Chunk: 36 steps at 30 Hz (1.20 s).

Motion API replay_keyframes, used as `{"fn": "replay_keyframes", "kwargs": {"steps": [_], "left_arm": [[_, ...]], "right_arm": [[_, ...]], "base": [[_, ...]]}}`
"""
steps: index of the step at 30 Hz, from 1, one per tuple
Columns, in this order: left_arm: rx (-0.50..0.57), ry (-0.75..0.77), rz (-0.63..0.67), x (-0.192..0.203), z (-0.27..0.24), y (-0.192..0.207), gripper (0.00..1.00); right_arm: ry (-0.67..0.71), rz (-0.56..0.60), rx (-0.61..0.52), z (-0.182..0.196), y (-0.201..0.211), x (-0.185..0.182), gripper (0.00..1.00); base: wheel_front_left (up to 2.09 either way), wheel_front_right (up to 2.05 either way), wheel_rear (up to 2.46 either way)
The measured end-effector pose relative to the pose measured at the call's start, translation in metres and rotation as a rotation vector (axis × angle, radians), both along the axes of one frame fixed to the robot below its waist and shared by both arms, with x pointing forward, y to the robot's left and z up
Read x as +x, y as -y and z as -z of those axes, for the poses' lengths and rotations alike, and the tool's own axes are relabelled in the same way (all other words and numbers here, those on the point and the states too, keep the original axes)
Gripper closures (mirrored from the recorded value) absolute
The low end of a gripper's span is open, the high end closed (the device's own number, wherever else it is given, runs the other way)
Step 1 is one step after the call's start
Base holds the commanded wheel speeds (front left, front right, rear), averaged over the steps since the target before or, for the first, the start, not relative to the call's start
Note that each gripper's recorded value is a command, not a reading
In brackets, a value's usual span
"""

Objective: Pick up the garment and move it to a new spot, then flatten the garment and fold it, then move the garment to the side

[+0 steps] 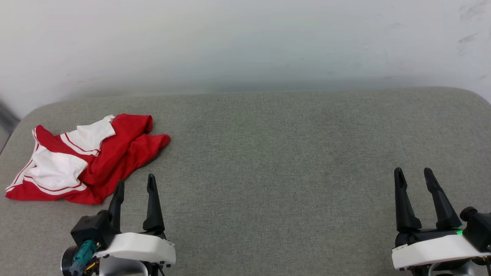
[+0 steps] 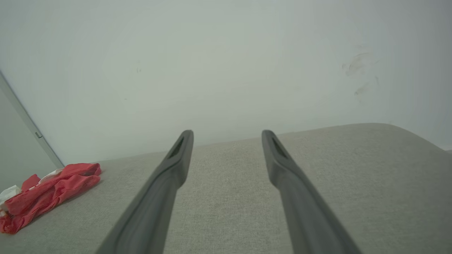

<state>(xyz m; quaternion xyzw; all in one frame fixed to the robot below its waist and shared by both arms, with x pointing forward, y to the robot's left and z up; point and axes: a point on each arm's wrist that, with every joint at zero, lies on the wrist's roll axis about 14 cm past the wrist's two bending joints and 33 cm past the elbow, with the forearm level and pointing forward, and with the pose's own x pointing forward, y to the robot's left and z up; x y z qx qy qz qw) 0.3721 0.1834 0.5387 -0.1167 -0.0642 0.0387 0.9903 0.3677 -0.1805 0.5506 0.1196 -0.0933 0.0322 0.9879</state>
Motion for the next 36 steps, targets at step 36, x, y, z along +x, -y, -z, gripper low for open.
{"fn": "replay_keyframes", "kwargs": {"steps": [36], "left_arm": [[0.160, 0.046, 0.033, -0.0080, 0.0019, 0.0015, 0.00]], "right_arm": [[0.031, -0.002, -0.131, 0.0031, -0.0056, -0.0068, 0.00]], "base": [[0.00, 0.00, 0.00]]}}
